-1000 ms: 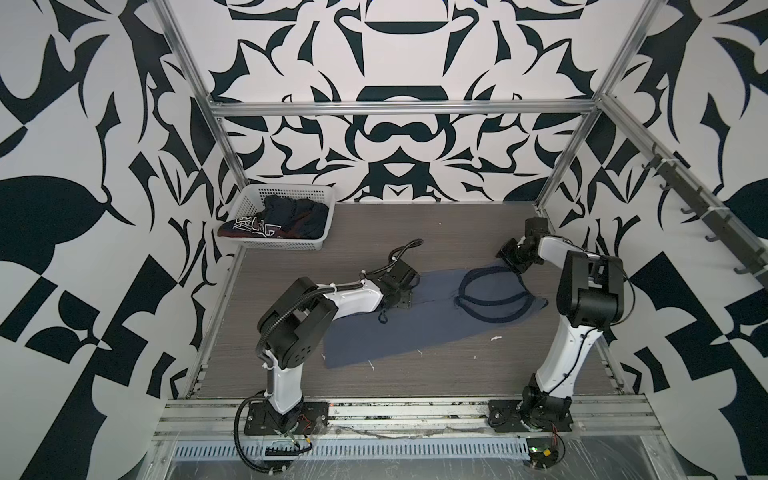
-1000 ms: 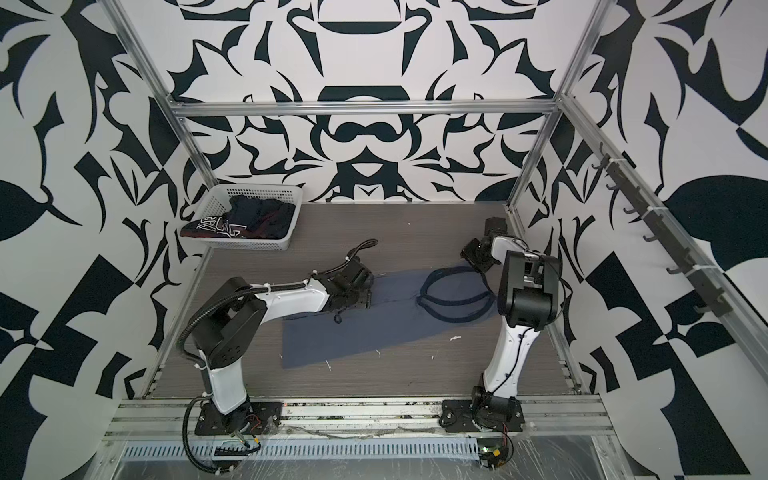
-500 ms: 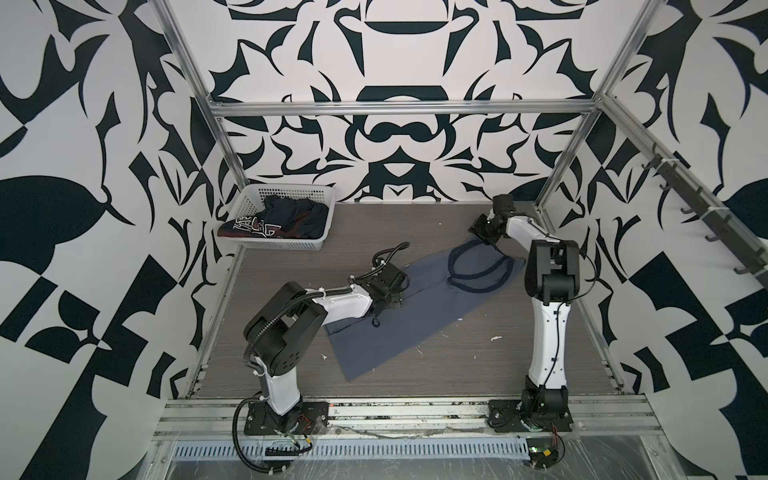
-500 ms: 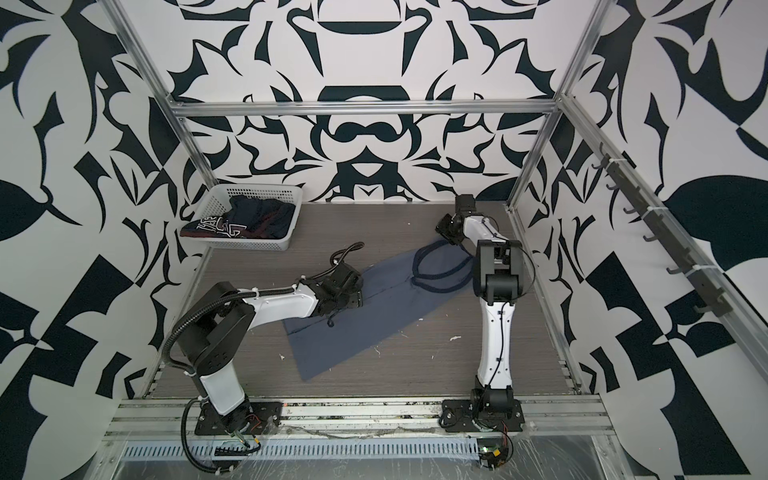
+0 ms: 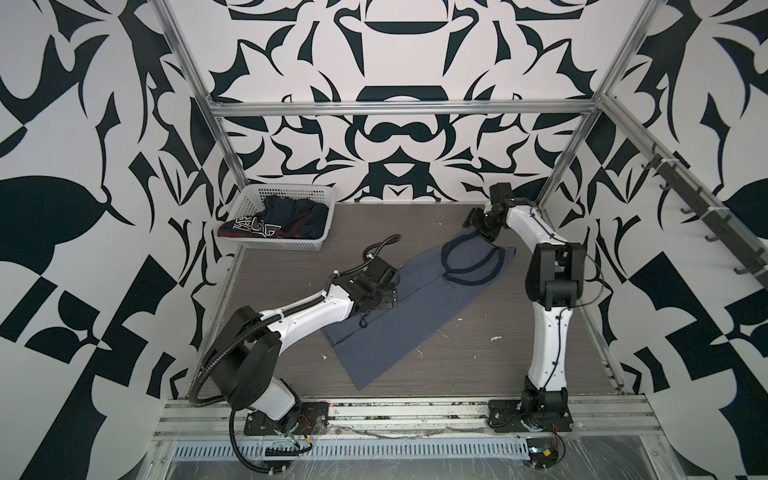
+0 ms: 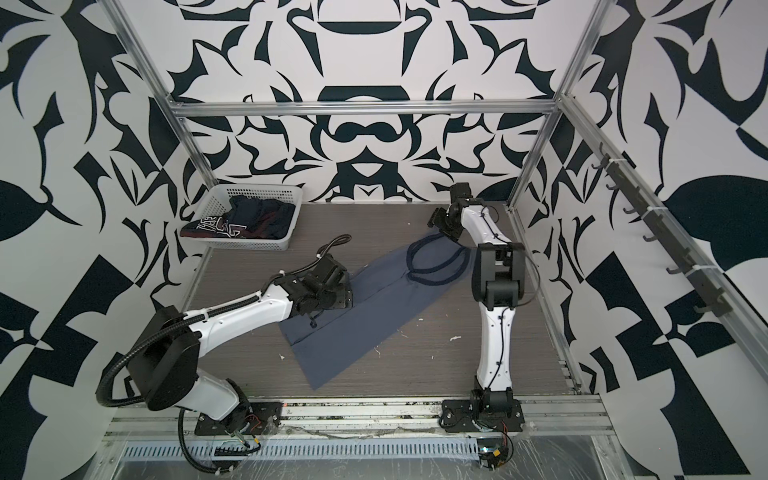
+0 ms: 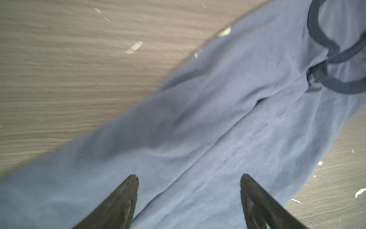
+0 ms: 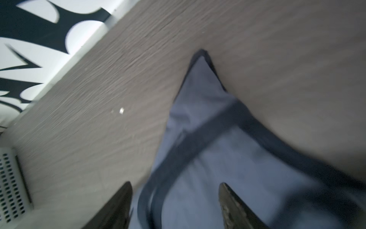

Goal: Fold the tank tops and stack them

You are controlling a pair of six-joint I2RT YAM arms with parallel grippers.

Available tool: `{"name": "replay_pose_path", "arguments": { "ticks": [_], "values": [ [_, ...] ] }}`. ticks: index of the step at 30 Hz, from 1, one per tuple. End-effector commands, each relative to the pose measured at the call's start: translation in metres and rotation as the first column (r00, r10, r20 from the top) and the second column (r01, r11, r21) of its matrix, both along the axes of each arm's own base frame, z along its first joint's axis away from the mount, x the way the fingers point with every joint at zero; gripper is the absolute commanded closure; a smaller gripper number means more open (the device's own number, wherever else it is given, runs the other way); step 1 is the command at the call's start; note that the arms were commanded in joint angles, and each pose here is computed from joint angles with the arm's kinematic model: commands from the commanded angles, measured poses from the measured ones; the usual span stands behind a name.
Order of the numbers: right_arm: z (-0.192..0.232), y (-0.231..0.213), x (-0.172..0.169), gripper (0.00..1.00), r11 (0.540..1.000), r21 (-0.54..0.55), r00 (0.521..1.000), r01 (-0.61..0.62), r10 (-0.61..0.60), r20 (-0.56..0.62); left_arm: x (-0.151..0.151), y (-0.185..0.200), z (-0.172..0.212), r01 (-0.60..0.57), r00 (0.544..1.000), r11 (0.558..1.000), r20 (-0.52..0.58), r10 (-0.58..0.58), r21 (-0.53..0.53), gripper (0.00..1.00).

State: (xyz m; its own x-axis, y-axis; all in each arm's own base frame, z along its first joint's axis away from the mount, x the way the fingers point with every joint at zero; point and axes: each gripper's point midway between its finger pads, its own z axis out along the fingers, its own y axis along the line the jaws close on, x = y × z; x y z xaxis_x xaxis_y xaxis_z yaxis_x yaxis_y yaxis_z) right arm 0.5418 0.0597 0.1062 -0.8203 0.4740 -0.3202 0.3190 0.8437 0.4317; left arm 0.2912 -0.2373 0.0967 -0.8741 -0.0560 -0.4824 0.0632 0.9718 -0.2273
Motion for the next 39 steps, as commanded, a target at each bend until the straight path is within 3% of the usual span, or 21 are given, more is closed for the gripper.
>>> {"name": "replay_pose_path", "arguments": {
  "ticks": [1,6,12,20,26,32,39],
  "values": [
    [0.023,0.002,-0.048,0.27,0.998,-0.063,1.0,-0.027,0.026,-0.012,-0.013,0.035,-0.02,-0.001,0.996,0.996,-0.088,0.009,0.087,0.16],
    [-0.007,0.008,-0.103,0.26,0.995,-0.091,0.995,-0.035,0.026,-0.093,-0.018,0.055,-0.043,-0.005,0.989,0.995,-0.149,0.02,0.097,0.16],
    [-0.04,0.004,-0.114,0.27,0.989,-0.138,0.986,-0.047,0.024,-0.162,-0.029,0.056,-0.07,0.01,0.975,0.993,-0.223,0.016,0.115,0.16],
    [-0.079,0.0,-0.098,0.28,0.98,-0.184,0.969,-0.076,0.029,-0.246,-0.06,0.059,-0.093,0.017,0.953,0.992,-0.302,0.022,0.126,0.16],
    [-0.096,0.01,-0.074,0.3,0.982,-0.165,0.968,-0.092,0.049,-0.247,-0.101,0.046,-0.106,0.035,0.938,0.992,-0.347,0.01,0.123,0.16],
    [-0.1,0.046,-0.034,0.3,0.974,-0.151,0.97,-0.171,0.139,-0.2,-0.139,0.013,-0.105,0.064,0.937,0.994,-0.349,-0.027,0.094,0.16],
    [-0.097,0.107,0.004,0.3,0.963,-0.103,0.963,-0.25,0.237,-0.129,-0.158,-0.051,-0.082,0.149,0.944,0.989,-0.298,-0.144,-0.006,0.16]
  ]
}}
